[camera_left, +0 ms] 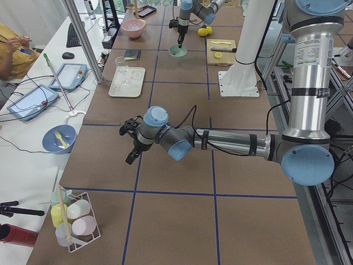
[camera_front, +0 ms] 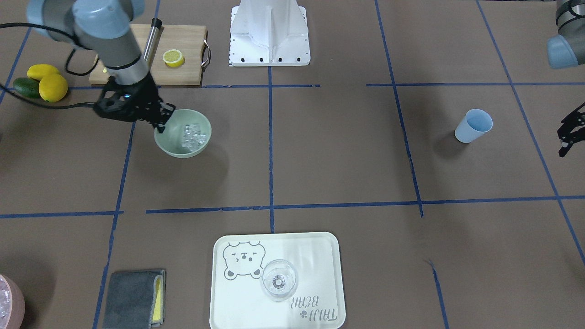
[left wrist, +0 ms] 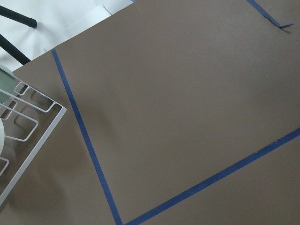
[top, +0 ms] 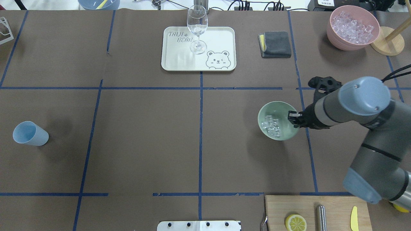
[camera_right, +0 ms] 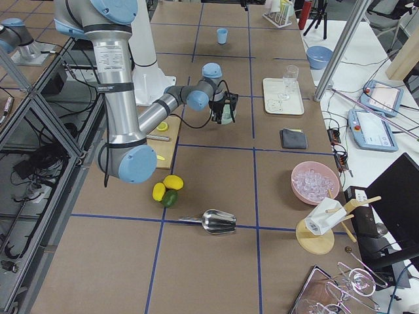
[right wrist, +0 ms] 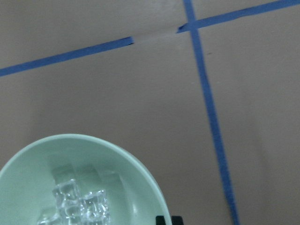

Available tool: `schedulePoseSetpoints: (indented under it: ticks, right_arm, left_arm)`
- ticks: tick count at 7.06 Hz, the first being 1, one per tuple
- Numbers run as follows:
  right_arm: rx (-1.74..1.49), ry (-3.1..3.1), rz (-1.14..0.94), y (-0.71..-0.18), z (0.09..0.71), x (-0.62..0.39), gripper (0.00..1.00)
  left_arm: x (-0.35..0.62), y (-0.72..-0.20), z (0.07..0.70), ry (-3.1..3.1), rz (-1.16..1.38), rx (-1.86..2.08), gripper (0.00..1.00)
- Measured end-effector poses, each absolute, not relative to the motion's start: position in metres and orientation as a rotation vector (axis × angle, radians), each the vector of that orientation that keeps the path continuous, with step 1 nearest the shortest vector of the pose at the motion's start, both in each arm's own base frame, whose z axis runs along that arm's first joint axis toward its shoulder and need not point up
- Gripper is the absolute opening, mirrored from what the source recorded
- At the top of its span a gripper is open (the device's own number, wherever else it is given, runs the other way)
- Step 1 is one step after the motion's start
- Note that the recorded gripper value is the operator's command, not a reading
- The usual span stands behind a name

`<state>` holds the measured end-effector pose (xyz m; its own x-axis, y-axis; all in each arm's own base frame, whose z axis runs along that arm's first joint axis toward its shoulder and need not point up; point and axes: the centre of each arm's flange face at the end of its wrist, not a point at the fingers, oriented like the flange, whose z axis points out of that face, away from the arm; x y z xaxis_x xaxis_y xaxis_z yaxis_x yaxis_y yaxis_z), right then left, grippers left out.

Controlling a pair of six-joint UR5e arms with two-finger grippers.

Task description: Pour ice into bowl

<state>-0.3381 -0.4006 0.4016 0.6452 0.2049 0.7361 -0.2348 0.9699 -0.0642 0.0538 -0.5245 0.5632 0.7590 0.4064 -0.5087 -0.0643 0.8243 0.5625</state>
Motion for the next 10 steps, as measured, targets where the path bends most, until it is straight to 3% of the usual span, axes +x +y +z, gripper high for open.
schedulePoseSetpoints:
  ticks: [2,4,10]
  right_arm:
    - [0.056,-0.843,0.163,-0.401,0.499,-0.256,0.0]
    - [0.061,-0.841,0.109,-0.401,0.552,-0.202,0.0]
    - [0.032,-0.855,0.108,-0.418,0.568,-0.205,0.0]
  left_arm:
    - [0.057,-0.529,0.553,0.681,0.264,0.517,1.0]
    - [0.057,-0.529,0.548,0.686,0.264,0.516,1.0]
    - [0.055,-0.528,0.545,0.685,0.262,0.523,1.0]
